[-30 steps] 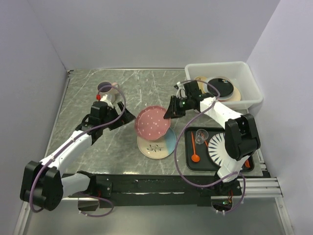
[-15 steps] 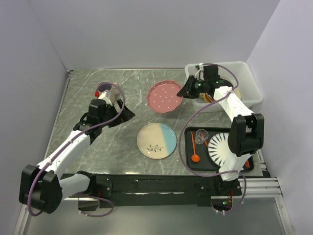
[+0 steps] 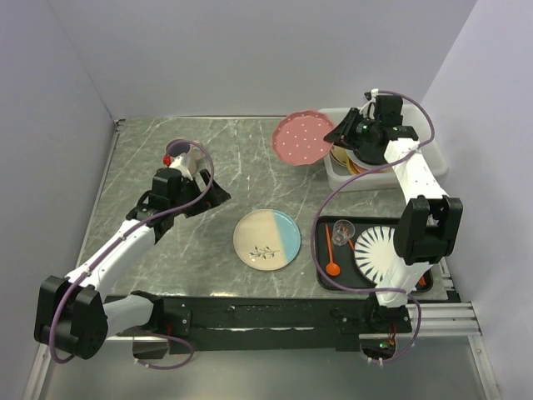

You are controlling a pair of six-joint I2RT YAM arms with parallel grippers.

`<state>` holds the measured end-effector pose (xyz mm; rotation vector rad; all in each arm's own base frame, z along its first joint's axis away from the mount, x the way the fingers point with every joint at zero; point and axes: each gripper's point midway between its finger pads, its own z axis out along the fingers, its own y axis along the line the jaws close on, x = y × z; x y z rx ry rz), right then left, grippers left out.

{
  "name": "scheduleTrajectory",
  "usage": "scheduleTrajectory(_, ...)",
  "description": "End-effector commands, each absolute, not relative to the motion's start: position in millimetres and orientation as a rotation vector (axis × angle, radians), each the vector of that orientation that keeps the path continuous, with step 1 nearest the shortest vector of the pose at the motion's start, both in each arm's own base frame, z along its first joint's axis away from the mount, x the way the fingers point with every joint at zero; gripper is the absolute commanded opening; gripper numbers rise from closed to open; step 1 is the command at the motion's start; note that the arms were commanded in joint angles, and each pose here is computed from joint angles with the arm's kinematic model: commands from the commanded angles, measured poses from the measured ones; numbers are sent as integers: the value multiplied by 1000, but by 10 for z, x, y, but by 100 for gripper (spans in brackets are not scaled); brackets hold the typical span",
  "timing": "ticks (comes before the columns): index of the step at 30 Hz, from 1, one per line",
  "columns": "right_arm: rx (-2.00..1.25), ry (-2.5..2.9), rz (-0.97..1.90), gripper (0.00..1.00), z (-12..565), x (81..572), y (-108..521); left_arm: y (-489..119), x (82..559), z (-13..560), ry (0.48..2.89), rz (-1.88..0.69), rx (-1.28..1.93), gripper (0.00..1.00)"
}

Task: Place the plates into the plastic bin on the countertop
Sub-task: Place the plate in the plastic bin.

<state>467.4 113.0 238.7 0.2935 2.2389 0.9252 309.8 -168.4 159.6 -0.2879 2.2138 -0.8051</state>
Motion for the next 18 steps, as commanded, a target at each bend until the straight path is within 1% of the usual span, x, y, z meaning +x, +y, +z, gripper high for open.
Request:
scheduleTrajectory(1, 229, 2042, 984, 0, 3122, 4795, 1048, -1717, 3161, 1714, 2171, -829, -252, 99)
scheduleTrajectory(7, 293, 2020, 861, 0, 3216, 4915, 728, -1704, 3164, 1678, 2176, -829, -259, 99)
scheduleTrajectory(13, 360, 1979, 800, 0, 3319, 4979, 385, -1699, 3174, 1636, 2187, -825, -259, 99)
scheduleTrajectory(18, 415, 1985, 731, 0, 3265, 4997, 140, -1696, 3183, 1631, 2191, -825, -261, 99)
